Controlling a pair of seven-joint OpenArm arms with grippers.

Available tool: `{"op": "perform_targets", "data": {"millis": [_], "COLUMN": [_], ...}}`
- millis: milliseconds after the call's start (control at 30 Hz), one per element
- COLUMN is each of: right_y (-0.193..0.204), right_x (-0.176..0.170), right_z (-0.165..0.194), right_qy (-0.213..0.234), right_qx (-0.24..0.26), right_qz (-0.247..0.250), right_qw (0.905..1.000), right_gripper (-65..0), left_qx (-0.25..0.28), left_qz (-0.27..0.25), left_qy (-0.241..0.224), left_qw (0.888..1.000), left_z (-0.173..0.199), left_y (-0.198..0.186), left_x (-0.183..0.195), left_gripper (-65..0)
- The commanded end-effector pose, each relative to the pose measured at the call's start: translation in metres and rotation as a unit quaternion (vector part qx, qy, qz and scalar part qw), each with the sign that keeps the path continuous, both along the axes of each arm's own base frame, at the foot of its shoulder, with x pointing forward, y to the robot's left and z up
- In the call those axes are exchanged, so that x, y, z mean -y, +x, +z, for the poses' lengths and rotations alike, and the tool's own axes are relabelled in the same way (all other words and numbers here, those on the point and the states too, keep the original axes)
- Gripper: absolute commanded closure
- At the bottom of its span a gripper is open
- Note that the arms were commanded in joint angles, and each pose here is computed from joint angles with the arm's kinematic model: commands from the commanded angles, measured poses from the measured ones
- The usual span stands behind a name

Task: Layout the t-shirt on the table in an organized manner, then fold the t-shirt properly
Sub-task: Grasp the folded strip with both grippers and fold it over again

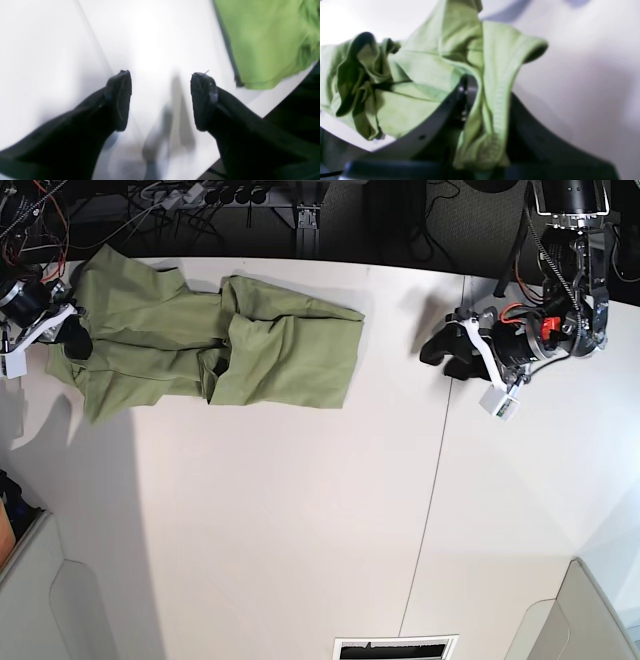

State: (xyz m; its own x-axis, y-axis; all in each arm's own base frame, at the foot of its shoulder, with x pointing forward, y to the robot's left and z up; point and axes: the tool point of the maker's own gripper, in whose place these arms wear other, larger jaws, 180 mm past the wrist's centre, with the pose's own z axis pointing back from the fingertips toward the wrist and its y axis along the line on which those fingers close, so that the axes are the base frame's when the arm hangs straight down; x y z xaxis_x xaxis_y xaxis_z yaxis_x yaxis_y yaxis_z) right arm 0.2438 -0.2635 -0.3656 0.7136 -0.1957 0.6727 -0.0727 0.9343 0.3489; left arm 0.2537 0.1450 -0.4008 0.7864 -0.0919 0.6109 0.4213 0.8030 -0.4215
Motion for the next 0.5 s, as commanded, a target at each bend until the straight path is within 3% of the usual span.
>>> {"op": "perform_targets", "data": {"millis": [0,200,333,467], "right_y": [0.012,0.026,0.035,0.033], "right_x": [-0.002,-0.041,-0.094,-0.155], "right_z": [0.022,0.053,0.072,0.076], "right_qy": [-0.001,0.021,0.059,0.101], "right_qx": [0.039,0.102,0.142,0.149], "right_qz": [0.009,0.032,0.064,0.114], "right_qw": [0.9992,0.9941,0.986,0.977], "right_gripper": [0.0,0.0,0.0,0.0], "left_qx": [0.004,-0.025,-0.029,-0.028], "left_qz": [-0.004,-0.053,-0.079,-0.083], "left_qy": [-0.006,-0.048,-0.067,-0.082], "left_qw": [1.0,0.997,0.994,0.993], "left_z": [0.0,-0.019,-0.02,-0.018], "left_y": [0.004,-0.015,-0.023,-0.025], "left_x": [0.004,0.066,0.101,0.117], "left_gripper": [-39.2,-39.2,-39.2,-39.2]}}
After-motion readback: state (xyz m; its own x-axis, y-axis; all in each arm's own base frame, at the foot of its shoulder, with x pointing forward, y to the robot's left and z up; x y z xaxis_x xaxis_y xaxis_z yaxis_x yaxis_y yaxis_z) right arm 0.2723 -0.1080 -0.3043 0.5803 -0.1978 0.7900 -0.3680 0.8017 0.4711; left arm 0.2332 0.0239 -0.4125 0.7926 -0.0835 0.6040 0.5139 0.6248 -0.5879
